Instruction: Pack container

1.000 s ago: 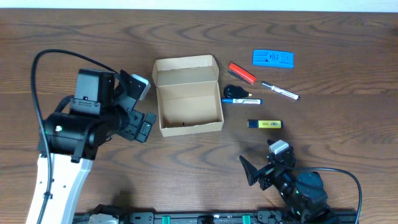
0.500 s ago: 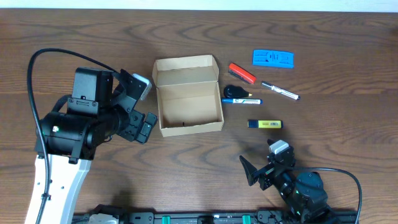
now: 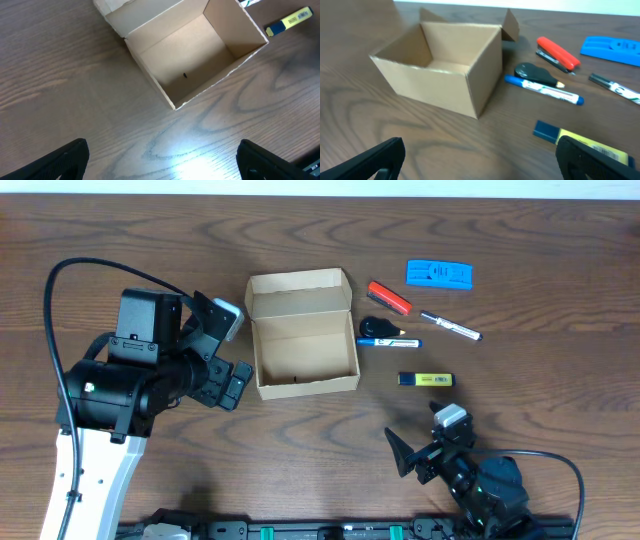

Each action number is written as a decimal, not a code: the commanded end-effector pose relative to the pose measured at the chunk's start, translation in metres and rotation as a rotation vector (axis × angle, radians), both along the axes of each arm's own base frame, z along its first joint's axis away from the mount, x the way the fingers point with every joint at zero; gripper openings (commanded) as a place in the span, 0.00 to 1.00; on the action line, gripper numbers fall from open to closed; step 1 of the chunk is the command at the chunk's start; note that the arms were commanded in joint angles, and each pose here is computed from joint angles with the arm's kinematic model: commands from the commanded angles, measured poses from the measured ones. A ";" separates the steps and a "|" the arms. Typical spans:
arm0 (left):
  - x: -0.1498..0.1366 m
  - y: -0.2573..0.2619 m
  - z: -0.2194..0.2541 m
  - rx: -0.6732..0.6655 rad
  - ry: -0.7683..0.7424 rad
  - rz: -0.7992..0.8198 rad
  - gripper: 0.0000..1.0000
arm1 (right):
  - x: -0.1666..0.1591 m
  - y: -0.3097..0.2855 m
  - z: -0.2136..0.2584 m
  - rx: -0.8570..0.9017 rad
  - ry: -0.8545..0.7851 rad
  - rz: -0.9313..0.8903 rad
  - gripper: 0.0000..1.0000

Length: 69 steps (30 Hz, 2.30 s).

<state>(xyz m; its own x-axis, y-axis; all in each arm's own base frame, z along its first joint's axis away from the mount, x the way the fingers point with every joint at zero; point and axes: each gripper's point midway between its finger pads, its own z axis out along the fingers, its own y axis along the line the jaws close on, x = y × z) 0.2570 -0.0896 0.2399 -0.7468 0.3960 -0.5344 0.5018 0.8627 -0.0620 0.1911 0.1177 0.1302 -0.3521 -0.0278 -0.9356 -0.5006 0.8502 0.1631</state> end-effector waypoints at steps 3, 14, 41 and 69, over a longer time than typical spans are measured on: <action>0.001 0.000 0.003 -0.001 -0.007 -0.010 0.95 | -0.019 0.023 0.000 0.253 0.195 0.074 0.99; 0.001 0.000 0.003 -0.001 -0.007 -0.010 0.95 | -0.003 0.016 0.012 0.289 0.169 0.007 0.99; 0.001 0.000 0.003 -0.001 -0.007 -0.010 0.95 | 0.203 -0.099 0.059 -0.564 0.295 -0.257 0.99; 0.001 0.000 0.003 -0.001 -0.007 -0.010 0.95 | 0.375 -0.128 -0.046 -0.864 0.319 0.302 0.99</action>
